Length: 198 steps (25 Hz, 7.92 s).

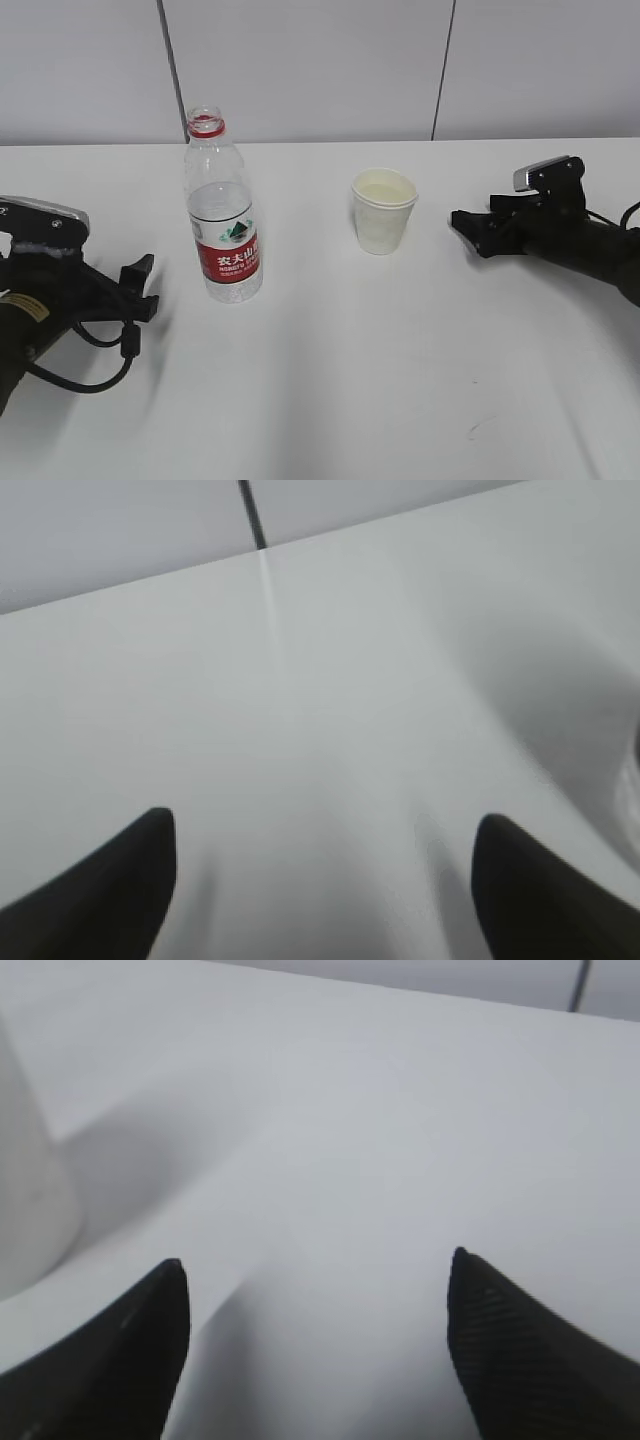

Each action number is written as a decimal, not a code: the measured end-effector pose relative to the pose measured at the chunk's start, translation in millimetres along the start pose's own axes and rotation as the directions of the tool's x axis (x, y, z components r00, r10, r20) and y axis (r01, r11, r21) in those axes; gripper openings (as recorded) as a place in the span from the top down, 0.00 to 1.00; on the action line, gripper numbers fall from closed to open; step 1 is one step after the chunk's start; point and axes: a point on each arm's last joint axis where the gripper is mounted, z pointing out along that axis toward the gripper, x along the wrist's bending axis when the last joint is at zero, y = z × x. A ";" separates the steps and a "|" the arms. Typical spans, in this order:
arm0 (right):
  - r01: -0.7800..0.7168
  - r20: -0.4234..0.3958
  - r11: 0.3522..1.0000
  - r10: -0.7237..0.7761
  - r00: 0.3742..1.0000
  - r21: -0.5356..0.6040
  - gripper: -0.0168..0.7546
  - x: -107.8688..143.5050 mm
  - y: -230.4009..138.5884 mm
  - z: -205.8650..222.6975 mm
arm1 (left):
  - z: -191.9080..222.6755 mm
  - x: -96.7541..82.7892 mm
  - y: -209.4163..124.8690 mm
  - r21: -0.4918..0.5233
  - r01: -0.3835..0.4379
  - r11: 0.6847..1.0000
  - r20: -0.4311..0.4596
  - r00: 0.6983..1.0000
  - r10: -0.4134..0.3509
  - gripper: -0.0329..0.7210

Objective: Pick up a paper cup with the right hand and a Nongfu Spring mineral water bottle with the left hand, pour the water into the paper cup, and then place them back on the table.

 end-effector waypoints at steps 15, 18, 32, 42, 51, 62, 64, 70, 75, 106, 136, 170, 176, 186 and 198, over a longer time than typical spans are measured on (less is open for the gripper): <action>-0.046 0.243 0.998 0.033 0.969 0.050 0.21 -23.3 3.2 -3.0 | 11.9 23.3 9.1 -0.006 -0.069 0.998 -0.192 0.979 0.067 0.23; -0.038 0.265 0.996 0.015 0.964 0.083 0.21 -26.5 16.9 -7.0 | 16.1 28.0 18.4 -0.007 -0.048 0.999 -0.200 0.979 0.046 0.26; -0.243 0.446 0.944 0.122 0.887 0.225 0.21 -39.9 73.4 -36.9 | 28.4 55.9 75.8 0.205 0.045 0.978 -0.136 0.991 -0.017 0.29; -0.433 0.621 0.820 0.125 0.773 0.374 0.21 -56.1 83.7 -48.7 | 41.1 78.7 95.2 0.471 0.010 0.882 0.030 0.999 -0.028 0.30; -0.547 0.628 0.698 0.179 0.758 0.462 0.21 -55.7 103.8 -50.3 | 38.1 100.1 117.3 0.640 -0.072 0.765 0.096 0.995 0.014 0.30; -0.554 0.536 0.599 0.233 0.812 0.578 0.21 -49.9 147.9 -52.7 | 23.6 118.2 141.2 0.813 0.069 0.578 -0.072 0.997 -0.017 0.30; -0.555 0.530 0.580 0.235 0.815 0.596 0.21 -49.2 155.1 -54.9 | 21.2 118.3 146.0 0.828 0.089 0.553 -0.082 0.996 -0.038 0.30; -0.541 0.506 0.525 0.225 0.833 0.657 0.21 -46.3 169.1 -62.0 | 18.8 118.4 162.6 0.829 0.173 0.531 -0.110 0.983 -0.148 0.30; -0.519 0.476 0.488 0.221 0.851 0.701 0.21 -43.3 177.6 -67.0 | 14.7 137.0 164.2 0.836 0.265 0.481 -0.168 0.957 -0.236 0.30; -0.275 0.249 0.564 0.124 0.961 0.779 0.22 47.7 230.3 -41.7 | -1.7 146.5 166.3 0.877 0.246 0.413 -0.184 0.965 -0.186 0.30; -0.276 0.290 0.643 0.087 0.953 0.714 0.22 112.6 222.6 -215.1 | -137.8 109.3 186.2 0.763 0.235 0.603 -0.112 0.966 -0.235 0.30; -0.275 0.309 0.729 0.091 0.947 0.627 0.22 168.2 114.9 -324.2 | -262.4 58.7 112.4 0.625 0.242 0.742 -0.104 0.968 -0.229 0.30; -0.276 0.316 0.759 0.097 0.944 0.590 0.22 175.2 107.8 -339.6 | -268.8 53.9 106.0 0.616 0.249 0.747 -0.095 0.965 -0.242 0.30; -0.271 0.339 0.769 0.074 0.938 0.580 0.22 183.0 97.3 -364.3 | -282.5 47.7 98.3 0.529 0.253 0.810 -0.093 0.966 -0.242 0.31; -0.244 0.373 0.877 0.081 0.924 0.415 0.22 193.9 94.7 -396.1 | -314.1 40.0 98.1 0.347 0.235 0.908 -0.096 0.972 -0.215 0.32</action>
